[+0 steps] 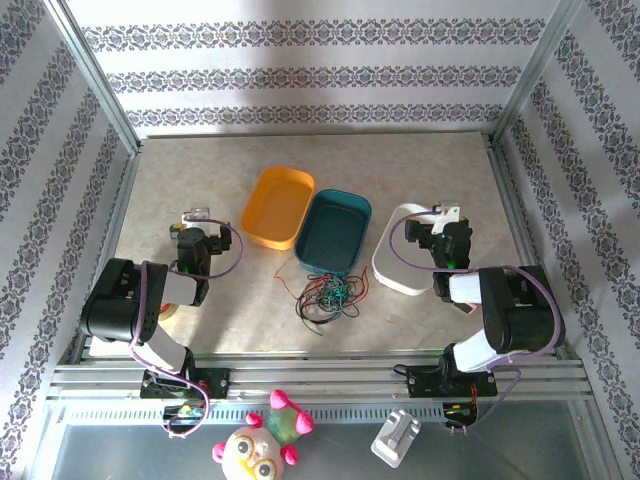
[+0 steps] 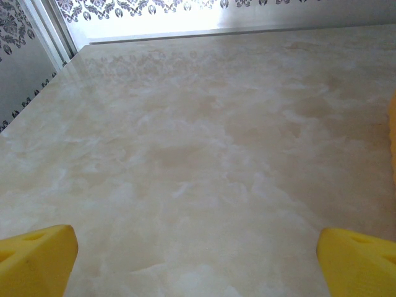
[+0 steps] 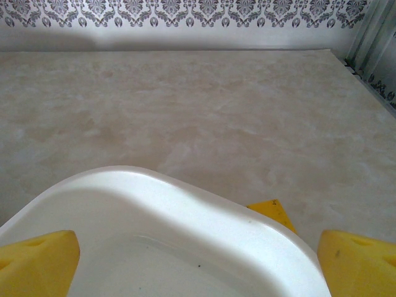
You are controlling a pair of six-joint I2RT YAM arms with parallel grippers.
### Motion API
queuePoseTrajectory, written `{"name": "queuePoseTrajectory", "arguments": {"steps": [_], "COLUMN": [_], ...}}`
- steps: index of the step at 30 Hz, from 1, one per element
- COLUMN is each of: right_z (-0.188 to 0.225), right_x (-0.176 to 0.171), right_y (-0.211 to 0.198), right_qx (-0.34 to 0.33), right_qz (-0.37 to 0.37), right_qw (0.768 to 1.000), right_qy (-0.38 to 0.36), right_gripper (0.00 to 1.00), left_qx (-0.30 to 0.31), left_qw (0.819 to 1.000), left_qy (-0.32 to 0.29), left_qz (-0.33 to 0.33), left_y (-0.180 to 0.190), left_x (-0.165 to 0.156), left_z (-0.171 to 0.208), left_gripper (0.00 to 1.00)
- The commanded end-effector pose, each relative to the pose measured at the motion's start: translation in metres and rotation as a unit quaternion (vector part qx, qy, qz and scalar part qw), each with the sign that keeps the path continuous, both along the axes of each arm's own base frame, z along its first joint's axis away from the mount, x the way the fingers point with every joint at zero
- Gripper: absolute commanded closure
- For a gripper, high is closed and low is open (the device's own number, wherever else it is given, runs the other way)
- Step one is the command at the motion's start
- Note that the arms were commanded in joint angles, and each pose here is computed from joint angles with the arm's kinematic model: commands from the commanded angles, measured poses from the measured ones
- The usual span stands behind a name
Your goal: Untangle the cables
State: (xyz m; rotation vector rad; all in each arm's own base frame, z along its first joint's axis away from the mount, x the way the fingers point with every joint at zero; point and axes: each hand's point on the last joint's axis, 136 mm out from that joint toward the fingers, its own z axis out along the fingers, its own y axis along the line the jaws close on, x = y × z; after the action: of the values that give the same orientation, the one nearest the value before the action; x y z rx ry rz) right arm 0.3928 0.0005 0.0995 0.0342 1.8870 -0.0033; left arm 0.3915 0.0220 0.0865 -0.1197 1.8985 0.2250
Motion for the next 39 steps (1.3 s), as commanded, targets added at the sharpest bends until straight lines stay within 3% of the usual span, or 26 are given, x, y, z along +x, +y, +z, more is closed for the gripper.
{"name": "queuePoseTrajectory", "arguments": {"steps": [1,11,12,14,15,17,20,23,26,29,32,35,39], "right_z": [0.008,0.008,0.013,0.030,0.042,0.058,0.071,0.079,0.079,0.068,0.055,0.043,0.031], "right_x": [0.006,0.006,0.006,0.001,-0.005,-0.023,-0.051,-0.071,-0.101,-0.137,-0.167,-0.178,-0.174], "right_y": [0.002,0.000,-0.005,-0.013,-0.019,-0.032,-0.027,0.028,0.101,0.171,0.223,0.245,0.251], "right_qx": [0.004,0.013,0.014,0.008,0.005,0.032,0.102,0.122,0.136,0.134,0.138,0.115,0.088], "right_qz": [0.007,0.006,-0.008,-0.035,-0.060,-0.128,-0.163,-0.075,0.044,0.149,0.219,0.233,0.203], "right_qw": [1.000,1.000,1.000,0.999,0.998,0.991,0.980,0.985,0.978,0.957,0.924,0.907,0.905], "right_qy": [-0.012,-0.012,-0.019,-0.029,-0.027,0.004,0.045,0.095,0.151,0.212,0.281,0.331,0.363], "right_gripper": [0.02,0.02,0.02,0.02,0.03,0.17,0.28,0.28,0.27,0.28,0.39,0.46,0.51], "left_qx": [-0.005,-0.011,-0.010,-0.030,-0.018,0.015,0.020,-0.032,-0.068,-0.139,-0.136,-0.104,-0.080], "left_qw": [1.000,1.000,1.000,0.996,0.992,0.989,0.992,0.996,0.993,0.960,0.931,0.914,0.904], "left_qy": [-0.016,-0.018,-0.002,0.067,0.089,0.066,0.015,0.052,0.070,0.124,0.166,0.182,0.197], "left_qz": [0.002,0.005,0.000,0.059,0.091,0.133,0.122,0.064,-0.072,-0.208,-0.296,-0.347,-0.371], "left_y": [0.001,0.005,0.003,0.018,0.027,0.034,0.017,-0.023,-0.103,-0.181,-0.235,-0.260,-0.269], "left_x": [0.003,0.005,0.007,0.008,0.005,-0.001,-0.015,-0.033,-0.057,-0.092,-0.129,-0.150,-0.158], "left_z": [0.006,0.014,0.022,0.044,0.054,0.078,0.096,0.089,0.079,0.058,0.043,0.032,0.024], "left_gripper": [0.01,0.01,0.01,0.01,0.01,0.01,0.01,0.01,0.01,0.01,0.01,0.01,0.01]}}
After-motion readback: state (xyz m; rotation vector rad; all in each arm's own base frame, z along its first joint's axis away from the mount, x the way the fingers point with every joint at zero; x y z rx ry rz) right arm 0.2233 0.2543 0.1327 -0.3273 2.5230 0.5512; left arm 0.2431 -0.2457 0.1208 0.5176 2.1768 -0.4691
